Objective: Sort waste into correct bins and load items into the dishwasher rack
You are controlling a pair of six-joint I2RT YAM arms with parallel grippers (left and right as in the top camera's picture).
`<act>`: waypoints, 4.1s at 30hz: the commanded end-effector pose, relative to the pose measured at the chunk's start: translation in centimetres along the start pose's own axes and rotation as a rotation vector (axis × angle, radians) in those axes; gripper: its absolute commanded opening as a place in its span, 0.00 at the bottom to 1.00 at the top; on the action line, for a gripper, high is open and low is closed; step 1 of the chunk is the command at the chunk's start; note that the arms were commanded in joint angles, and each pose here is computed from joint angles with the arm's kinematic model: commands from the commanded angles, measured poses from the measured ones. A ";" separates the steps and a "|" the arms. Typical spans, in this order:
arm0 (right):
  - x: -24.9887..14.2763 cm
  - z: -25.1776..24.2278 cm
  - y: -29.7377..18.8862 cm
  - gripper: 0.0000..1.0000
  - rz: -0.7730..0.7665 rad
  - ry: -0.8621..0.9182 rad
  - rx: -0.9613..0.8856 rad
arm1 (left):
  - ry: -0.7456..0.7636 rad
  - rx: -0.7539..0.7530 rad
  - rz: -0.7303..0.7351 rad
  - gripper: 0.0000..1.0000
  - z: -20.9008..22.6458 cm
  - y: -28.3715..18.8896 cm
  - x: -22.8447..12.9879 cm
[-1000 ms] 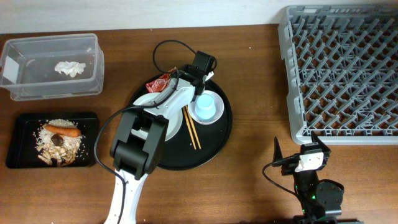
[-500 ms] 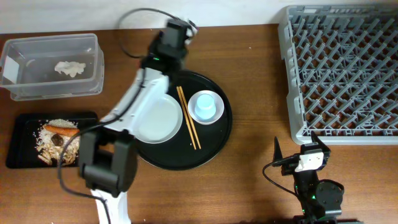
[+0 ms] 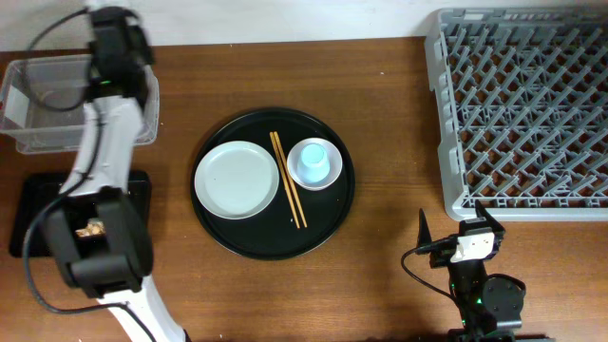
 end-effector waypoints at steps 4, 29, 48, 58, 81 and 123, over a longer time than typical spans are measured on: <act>-0.2 -0.1 0.0 0.98 0.008 0.005 -0.011 | -0.150 -0.049 0.035 0.25 5.9 2.1 0.0; -0.2 -0.1 0.0 0.98 0.008 0.005 -0.011 | -0.477 -0.722 0.555 0.99 2.7 -7.6 -0.1; -0.2 -0.1 0.0 0.98 0.008 0.005 -0.011 | -0.124 -0.725 0.922 0.99 -2.1 -17.7 -4.6; -0.2 -0.1 0.0 0.98 0.008 0.005 -0.011 | 0.029 -0.615 0.911 0.99 -5.7 -19.5 -5.7; -0.2 -0.1 0.0 0.98 0.008 0.005 -0.011 | -0.419 -0.015 0.862 0.99 7.9 -16.2 -3.6; 25.5 1.3 8.6 0.98 0.019 0.380 0.866 | -0.419 -0.015 0.862 0.99 7.9 -16.2 -3.6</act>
Point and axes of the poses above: each gripper's point midway between its finger pads, its own y axis out along the fingers, its own z axis along the line the jaws close on, x = y × z, the point moved 9 cm from there along -y, back along the fingers, and after that the axes turned 6 degrees about -y, right-handed, at the moved point
